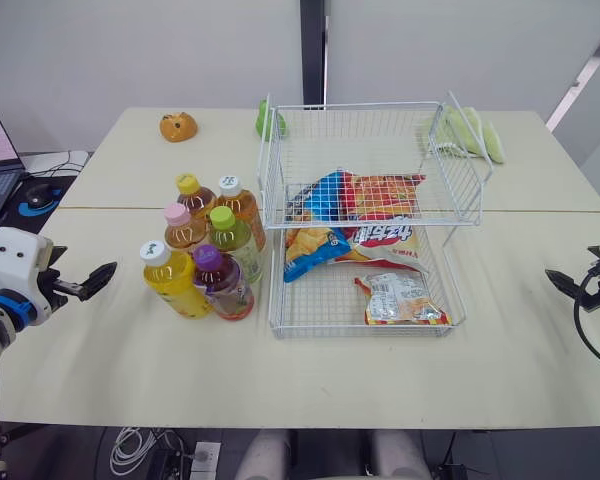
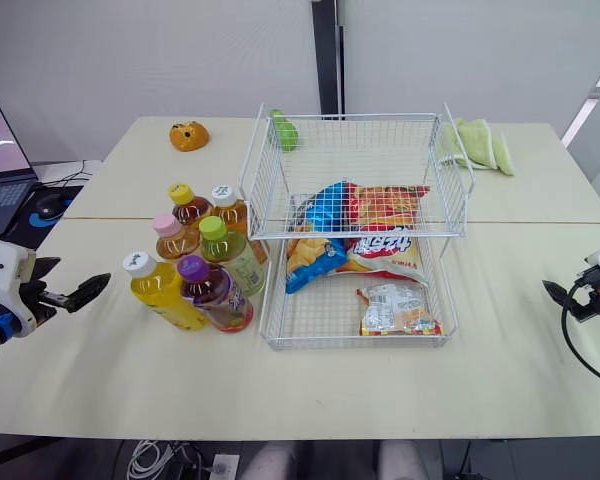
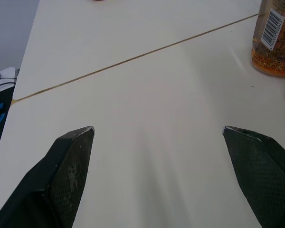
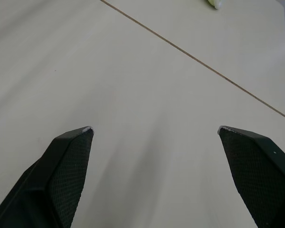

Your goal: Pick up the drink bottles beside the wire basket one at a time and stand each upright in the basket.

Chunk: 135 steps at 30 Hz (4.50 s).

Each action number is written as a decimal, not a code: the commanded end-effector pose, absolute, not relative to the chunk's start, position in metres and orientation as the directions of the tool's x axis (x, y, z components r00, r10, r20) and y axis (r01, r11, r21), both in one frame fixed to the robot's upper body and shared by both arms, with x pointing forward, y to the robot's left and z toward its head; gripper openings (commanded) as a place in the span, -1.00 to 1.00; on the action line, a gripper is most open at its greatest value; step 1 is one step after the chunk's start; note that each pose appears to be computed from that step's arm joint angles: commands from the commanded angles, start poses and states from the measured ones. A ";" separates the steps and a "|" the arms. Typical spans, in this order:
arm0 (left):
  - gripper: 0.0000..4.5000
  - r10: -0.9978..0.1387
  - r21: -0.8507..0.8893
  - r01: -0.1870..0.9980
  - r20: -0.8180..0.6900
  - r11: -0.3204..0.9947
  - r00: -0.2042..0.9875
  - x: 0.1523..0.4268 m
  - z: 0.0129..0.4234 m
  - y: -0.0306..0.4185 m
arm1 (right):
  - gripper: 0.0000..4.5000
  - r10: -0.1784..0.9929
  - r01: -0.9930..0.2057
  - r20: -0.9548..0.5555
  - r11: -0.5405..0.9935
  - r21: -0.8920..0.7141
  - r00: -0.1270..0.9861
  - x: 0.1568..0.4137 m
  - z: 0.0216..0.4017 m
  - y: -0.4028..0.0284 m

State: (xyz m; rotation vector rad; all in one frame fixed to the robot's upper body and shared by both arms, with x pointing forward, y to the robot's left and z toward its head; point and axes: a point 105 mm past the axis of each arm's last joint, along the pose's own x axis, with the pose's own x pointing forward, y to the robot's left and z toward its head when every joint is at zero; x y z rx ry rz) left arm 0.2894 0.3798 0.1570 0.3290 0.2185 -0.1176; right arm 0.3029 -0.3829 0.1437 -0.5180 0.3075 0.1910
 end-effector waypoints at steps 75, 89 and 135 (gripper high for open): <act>0.99 -0.324 0.079 0.326 -0.040 0.942 0.945 0.213 0.233 0.283 | 1.00 0.996 -0.916 -0.088 -0.050 -0.399 -0.016 0.246 0.323 -0.109; 0.99 -0.235 0.105 0.235 -0.013 0.966 0.972 0.251 0.224 0.256 | 1.00 0.996 -0.914 -0.091 -0.048 -0.403 -0.013 0.244 0.325 -0.109; -0.39 -0.428 0.131 0.430 -0.039 0.894 0.903 0.232 0.286 0.288 | 1.00 0.990 -0.912 -0.064 0.088 -0.401 0.124 0.255 0.332 -0.132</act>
